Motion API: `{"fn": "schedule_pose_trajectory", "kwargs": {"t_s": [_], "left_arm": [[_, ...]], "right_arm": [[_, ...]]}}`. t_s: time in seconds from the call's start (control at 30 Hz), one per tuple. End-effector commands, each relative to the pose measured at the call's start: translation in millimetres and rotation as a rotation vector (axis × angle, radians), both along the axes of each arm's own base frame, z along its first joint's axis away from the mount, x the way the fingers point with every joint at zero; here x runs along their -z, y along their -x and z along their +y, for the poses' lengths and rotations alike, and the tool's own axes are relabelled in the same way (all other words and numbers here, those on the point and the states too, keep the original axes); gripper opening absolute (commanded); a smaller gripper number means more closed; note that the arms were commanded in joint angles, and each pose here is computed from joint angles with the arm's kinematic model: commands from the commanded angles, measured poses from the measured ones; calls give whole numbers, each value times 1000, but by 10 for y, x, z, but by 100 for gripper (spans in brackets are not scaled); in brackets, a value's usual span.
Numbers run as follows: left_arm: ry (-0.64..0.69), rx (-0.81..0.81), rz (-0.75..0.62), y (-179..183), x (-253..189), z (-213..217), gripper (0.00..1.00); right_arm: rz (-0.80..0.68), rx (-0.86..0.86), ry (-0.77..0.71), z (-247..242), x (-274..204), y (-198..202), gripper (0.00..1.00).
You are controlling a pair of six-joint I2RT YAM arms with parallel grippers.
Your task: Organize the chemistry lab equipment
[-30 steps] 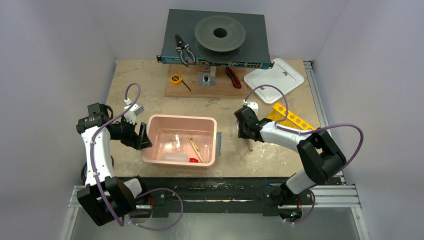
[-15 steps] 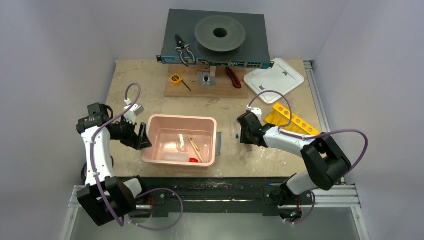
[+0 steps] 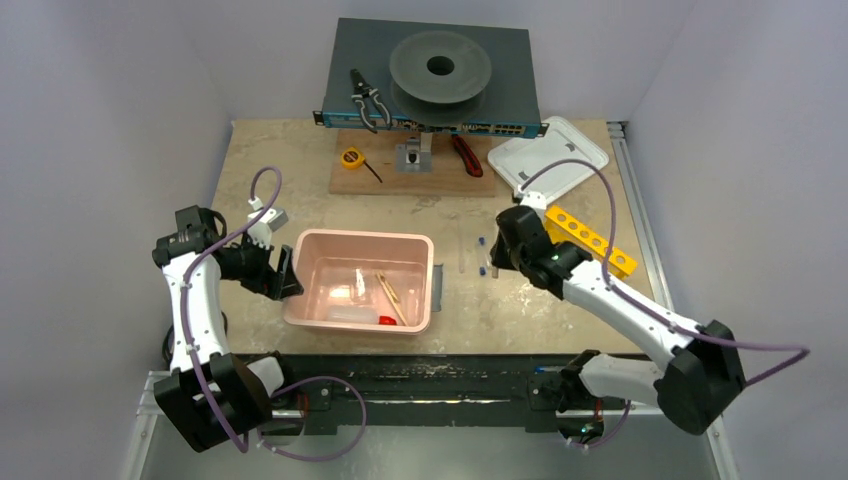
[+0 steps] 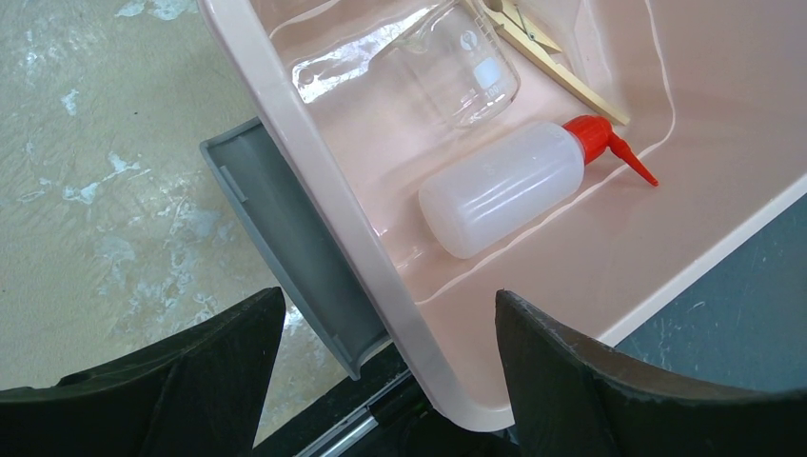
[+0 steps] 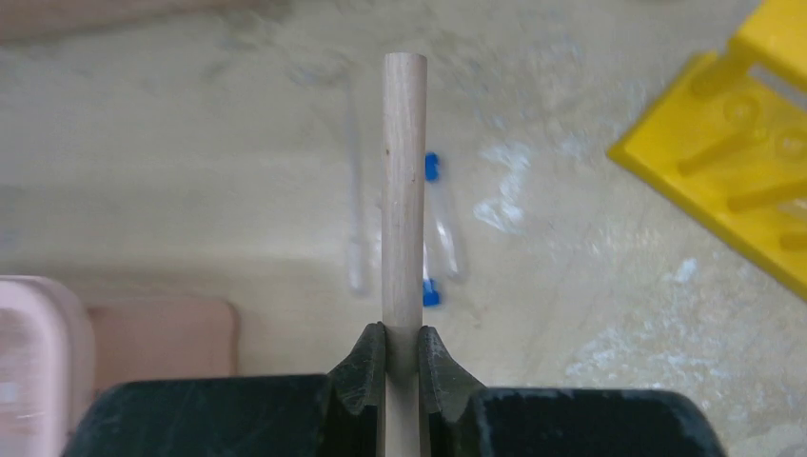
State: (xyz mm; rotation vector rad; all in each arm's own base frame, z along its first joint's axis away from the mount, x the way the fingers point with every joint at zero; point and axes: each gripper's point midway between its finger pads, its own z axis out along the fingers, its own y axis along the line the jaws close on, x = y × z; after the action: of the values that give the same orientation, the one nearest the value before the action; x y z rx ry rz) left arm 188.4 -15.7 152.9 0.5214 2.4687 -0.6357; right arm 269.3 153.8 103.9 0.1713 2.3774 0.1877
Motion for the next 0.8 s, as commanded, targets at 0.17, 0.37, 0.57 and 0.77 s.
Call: {"fn": "schedule_pose_trajectory", "kwargs": {"t_s": [0.17, 0.37, 0.57, 0.77], "left_arm": [[21, 15, -57, -62, -183, -46, 80], [18, 14, -61, -47, -237, -52, 81], [8, 7, -67, -54, -281, -34, 87], [-25, -55, -84, -140, -297, 72, 100]], "right_arm": [[-318, -408, -209, 1245, -1752, 60, 0], [-299, -756, -132, 2246, -1652, 375, 0], [-230, -902, -40, 2597, -1161, 494, 0], [-153, -987, 53, 2613, -661, 564, 2]]}}
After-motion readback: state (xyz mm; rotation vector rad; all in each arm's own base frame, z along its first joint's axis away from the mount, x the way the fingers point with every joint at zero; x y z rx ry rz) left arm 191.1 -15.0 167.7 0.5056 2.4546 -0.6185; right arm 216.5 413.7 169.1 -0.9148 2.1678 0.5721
